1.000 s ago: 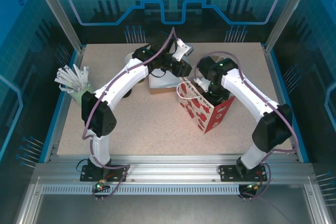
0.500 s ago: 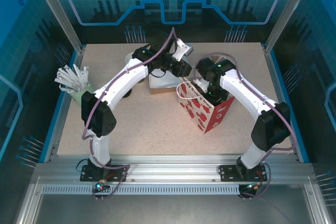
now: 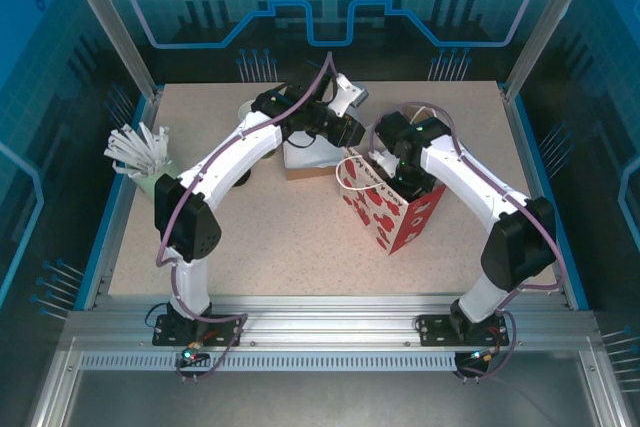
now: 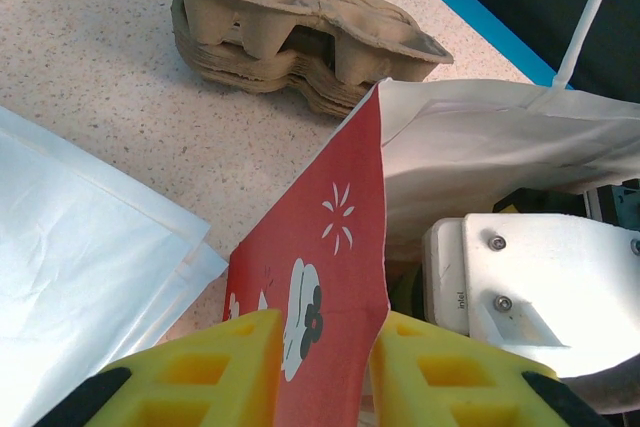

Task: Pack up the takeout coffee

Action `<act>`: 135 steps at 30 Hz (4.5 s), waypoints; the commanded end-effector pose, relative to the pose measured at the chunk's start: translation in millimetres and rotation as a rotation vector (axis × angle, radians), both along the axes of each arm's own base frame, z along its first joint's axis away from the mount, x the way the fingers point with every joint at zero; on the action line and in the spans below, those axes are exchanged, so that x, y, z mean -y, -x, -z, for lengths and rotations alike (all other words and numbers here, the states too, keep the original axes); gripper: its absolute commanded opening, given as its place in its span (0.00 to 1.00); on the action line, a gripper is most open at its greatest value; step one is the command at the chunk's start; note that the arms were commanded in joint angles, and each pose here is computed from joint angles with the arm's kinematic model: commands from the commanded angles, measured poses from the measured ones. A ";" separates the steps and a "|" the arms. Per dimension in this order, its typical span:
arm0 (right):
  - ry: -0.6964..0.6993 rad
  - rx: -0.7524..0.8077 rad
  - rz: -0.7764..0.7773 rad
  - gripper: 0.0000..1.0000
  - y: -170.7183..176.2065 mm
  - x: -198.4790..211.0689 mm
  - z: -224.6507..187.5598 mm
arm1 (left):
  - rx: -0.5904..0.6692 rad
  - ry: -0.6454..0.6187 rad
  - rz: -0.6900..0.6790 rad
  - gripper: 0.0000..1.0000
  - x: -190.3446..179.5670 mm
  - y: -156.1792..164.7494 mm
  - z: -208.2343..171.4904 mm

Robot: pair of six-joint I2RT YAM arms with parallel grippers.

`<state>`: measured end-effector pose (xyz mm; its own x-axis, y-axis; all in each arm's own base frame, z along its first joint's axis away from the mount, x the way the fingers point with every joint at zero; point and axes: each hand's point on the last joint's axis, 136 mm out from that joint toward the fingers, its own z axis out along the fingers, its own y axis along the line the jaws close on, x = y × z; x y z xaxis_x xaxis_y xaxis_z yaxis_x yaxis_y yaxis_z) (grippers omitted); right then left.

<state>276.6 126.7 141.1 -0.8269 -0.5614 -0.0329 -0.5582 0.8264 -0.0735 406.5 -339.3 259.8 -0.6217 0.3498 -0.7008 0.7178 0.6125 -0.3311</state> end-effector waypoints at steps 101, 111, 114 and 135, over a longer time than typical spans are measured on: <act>-0.985 0.802 -0.671 0.91 77.6 -229.7 -259.5 | 0.118 0.045 -1.115 0.70 -344.1 65.2 -76.1; -0.936 0.717 -0.674 0.91 75.3 -239.1 -209.8 | -0.065 -0.195 -1.244 0.64 -419.1 81.1 -31.2; -0.922 0.733 -0.675 0.91 74.1 -235.1 -205.1 | -0.107 -0.232 -1.249 0.59 -429.3 84.7 -20.2; -0.905 0.705 -0.684 0.92 69.9 -223.9 -188.9 | -0.254 -0.363 -1.356 0.29 -475.4 97.9 26.6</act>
